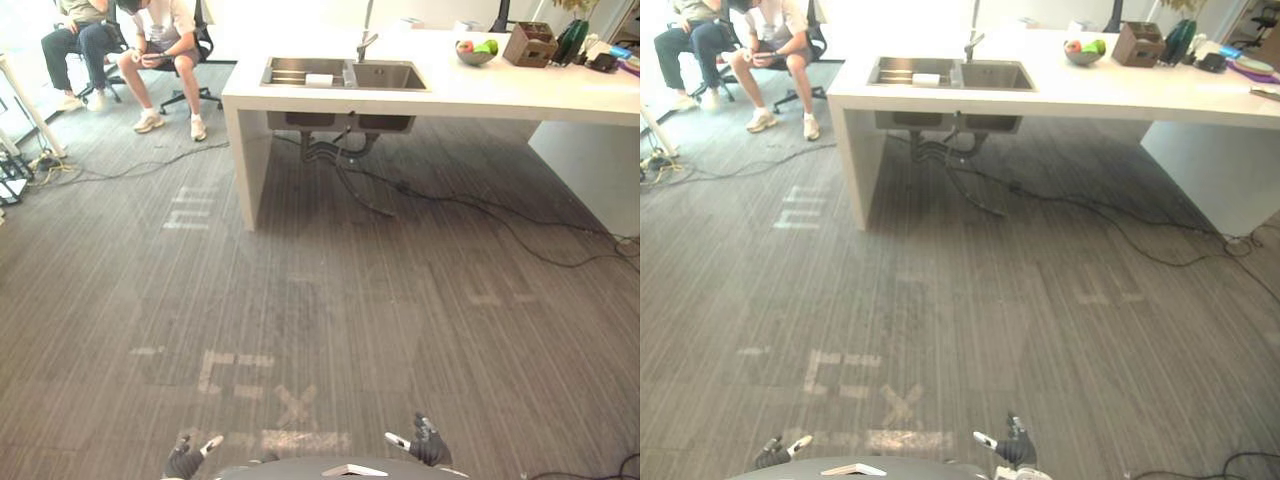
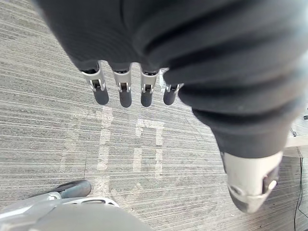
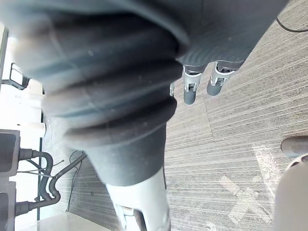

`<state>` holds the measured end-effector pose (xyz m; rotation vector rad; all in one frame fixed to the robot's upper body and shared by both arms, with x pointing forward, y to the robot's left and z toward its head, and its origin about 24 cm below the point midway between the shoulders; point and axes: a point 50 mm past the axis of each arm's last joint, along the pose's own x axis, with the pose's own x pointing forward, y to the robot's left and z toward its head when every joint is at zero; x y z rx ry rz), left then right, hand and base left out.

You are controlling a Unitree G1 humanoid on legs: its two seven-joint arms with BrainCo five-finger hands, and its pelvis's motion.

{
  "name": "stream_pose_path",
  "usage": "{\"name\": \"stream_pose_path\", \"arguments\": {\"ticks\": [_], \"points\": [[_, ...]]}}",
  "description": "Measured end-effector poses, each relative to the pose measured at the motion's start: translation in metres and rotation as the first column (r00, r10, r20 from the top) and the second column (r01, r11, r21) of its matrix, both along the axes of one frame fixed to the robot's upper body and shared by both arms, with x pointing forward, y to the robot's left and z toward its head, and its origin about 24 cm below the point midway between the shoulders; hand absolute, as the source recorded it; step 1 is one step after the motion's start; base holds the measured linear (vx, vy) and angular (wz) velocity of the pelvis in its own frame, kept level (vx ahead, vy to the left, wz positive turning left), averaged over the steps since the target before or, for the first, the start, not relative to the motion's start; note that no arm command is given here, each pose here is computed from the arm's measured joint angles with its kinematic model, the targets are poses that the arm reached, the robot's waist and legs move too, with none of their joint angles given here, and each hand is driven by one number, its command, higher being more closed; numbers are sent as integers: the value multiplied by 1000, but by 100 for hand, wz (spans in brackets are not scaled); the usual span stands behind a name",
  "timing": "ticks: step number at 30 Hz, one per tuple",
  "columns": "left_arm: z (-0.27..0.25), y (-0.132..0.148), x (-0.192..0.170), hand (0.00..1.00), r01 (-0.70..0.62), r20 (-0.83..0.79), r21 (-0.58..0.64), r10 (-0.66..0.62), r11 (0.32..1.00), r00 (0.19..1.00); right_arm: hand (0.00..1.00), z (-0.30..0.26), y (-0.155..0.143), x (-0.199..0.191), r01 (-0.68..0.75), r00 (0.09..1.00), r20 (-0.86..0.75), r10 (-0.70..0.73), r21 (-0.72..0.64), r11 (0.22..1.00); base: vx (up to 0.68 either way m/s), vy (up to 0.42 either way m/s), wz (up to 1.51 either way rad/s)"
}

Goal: Walk over to the sink, pick up the cup, carry it to the dishwasher, place the cup inside the dishwasher, then close the dishwasher door

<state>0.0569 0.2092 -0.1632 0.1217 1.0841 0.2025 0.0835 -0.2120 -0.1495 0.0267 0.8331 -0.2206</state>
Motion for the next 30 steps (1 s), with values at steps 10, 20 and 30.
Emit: {"name": "stream_pose_path", "arguments": {"ticks": [10, 20, 30], "points": [[0, 1, -5, 0, -1, -6, -10, 1, 1000, 1000, 0, 1, -1, 0, 42, 999, 18, -42, 9, 999, 9, 16, 4], [3, 11, 7, 0, -148, 44, 0, 147, 989, 988, 0, 1, -2, -2, 231, 970, 60, -236, 82, 970, 143, -39, 17], [5, -5, 17, 0, -233, 117, -59, 238, 971, 964, 0, 2, -16, -26, 315, 947, 43, -319, 82, 946, 482, -320, 10]]}}
